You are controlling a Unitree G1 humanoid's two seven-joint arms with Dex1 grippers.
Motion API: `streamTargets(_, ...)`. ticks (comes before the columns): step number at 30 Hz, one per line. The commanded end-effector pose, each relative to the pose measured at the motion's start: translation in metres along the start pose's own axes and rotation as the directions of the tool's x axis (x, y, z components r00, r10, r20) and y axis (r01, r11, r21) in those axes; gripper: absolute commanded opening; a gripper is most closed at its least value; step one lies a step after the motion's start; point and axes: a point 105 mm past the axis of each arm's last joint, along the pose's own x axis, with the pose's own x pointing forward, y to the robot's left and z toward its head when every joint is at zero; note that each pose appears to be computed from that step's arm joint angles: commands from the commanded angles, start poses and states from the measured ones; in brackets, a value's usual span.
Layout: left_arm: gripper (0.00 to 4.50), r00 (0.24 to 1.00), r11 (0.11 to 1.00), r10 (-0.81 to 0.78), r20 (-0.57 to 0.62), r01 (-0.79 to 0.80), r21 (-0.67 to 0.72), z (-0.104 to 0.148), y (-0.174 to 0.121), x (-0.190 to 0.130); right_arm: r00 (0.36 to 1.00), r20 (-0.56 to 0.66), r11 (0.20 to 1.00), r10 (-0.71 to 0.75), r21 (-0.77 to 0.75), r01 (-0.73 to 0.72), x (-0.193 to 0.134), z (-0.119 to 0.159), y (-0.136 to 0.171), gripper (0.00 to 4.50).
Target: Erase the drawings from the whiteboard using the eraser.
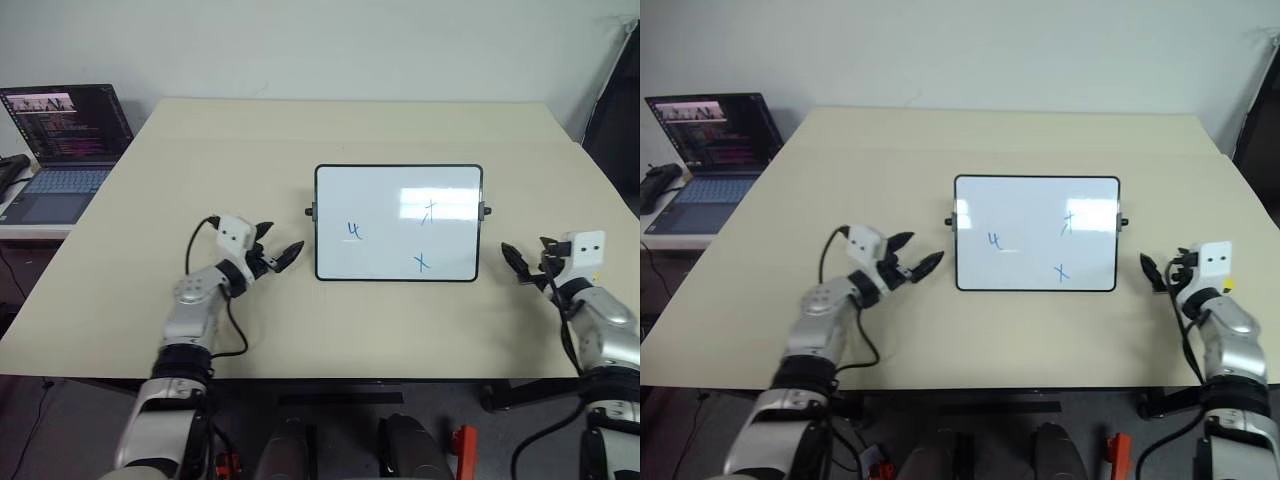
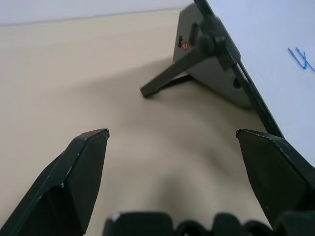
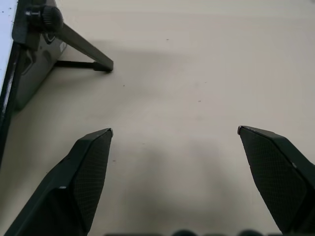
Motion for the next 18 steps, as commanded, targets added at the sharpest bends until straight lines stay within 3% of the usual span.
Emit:
streamTargets(1, 4.50, 0.977, 0.978, -0.200, 0.075, 0.204, -0.040, 0.052, -0.015, -0.018, 0.996, 0.089, 0.999, 0.028, -0.025, -0.026, -0.014, 0.047, -0.015, 4.45)
streamTargets(5, 4.50, 0.867, 0.869, -0.486, 0.110, 0.493, -0.050, 0.090, -0.065, -0.022, 0.997, 0.077, 1.000, 0.003, -0.022, -0.002, -0.031, 0.062, -0.039, 4.45)
streamTargets(7, 4.50, 0.822, 0.826, -0.552, 0.139, 0.562, -0.043, 0.103, -0.086, -0.012, 0.996, 0.068, 0.999, -0.051, -0.003, 0.051, -0.038, 0.065, -0.057, 4.45)
streamTargets(10, 4.50, 0.803, 0.810, -0.580, 0.135, 0.586, -0.008, 0.096, -0.112, 0.019, 0.993, -0.021, 0.993, -0.120, 0.020, 0.120, -0.043, 0.053, -0.081, 4.45)
streamTargets(18, 4.50, 0.765, 0.772, -0.636, 0.103, 0.634, 0.052, 0.079, -0.147, 0.051, 0.979, -0.174, 0.993, -0.103, 0.045, 0.112, -0.037, 0.018, -0.089, 4.45)
